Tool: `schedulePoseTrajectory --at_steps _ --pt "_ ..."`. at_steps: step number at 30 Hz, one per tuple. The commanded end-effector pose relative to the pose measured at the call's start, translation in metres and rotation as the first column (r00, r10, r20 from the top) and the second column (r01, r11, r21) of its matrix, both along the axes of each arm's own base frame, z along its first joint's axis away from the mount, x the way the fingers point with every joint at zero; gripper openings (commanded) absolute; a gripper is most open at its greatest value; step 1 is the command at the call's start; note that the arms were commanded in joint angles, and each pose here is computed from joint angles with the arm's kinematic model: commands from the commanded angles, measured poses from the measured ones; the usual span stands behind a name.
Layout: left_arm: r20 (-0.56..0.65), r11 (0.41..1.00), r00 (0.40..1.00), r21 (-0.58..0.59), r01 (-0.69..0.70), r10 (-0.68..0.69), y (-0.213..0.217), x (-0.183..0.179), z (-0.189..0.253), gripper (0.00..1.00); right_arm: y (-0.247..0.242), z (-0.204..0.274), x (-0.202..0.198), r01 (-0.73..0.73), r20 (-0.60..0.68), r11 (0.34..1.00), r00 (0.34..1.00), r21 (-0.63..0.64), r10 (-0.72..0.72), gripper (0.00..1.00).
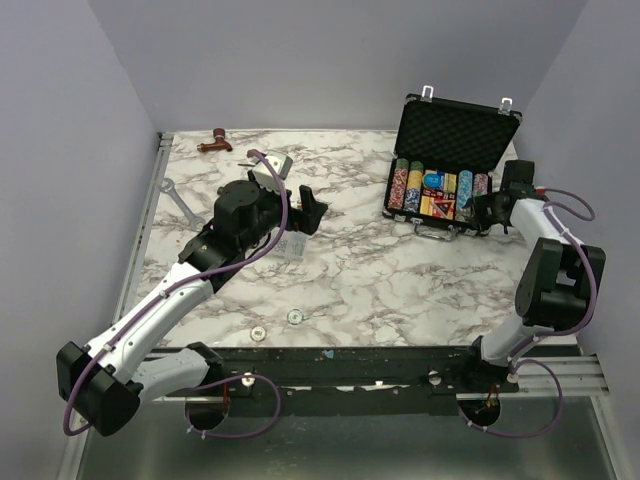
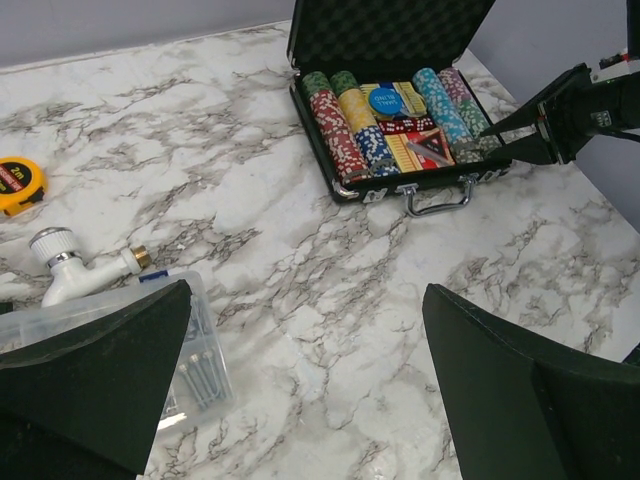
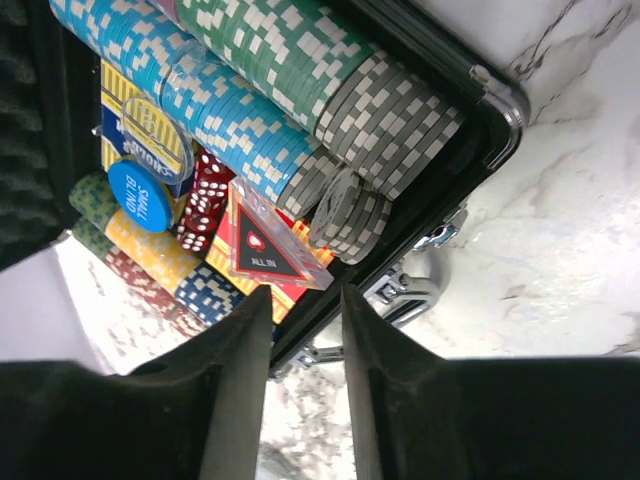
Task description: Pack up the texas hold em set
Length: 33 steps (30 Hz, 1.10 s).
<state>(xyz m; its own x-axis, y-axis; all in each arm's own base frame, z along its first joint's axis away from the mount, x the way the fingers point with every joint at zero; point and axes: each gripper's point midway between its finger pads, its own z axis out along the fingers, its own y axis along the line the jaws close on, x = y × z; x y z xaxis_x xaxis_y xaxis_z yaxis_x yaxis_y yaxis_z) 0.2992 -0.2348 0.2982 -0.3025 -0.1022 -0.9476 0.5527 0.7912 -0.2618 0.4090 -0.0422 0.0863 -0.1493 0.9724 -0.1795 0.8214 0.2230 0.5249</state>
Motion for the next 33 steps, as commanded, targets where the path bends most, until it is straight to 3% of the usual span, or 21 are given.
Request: schedulePoseTrajectory --at_steps 1,5,19,33 --pt "0.013 0.999 0.999 -0.006 0.040 -0.040 -0.008 -0.003 0.007 0.98 -0.017 -0.005 -0.016 -0.061 -0.049 0.988 0.997 -0.140 0.054 0.41" --pt "-0.003 0.998 0.998 -0.012 0.059 -0.059 -0.012 -0.005 0.004 0.98 -0.016 -0.011 -0.012 -0.087 -0.033 0.985 0.996 -0.150 0.083 0.46" --pt "-0.013 0.998 0.998 0.004 0.064 -0.064 -0.014 -0.003 -0.002 0.98 -0.001 -0.021 0.004 -0.118 0.006 0.991 0.993 -0.060 0.118 0.47" --pt "-0.013 0.998 0.998 0.011 0.066 -0.066 -0.014 -0.002 -0.003 0.98 -0.004 -0.011 0.020 -0.101 0.042 0.993 0.994 -0.061 0.104 0.47"
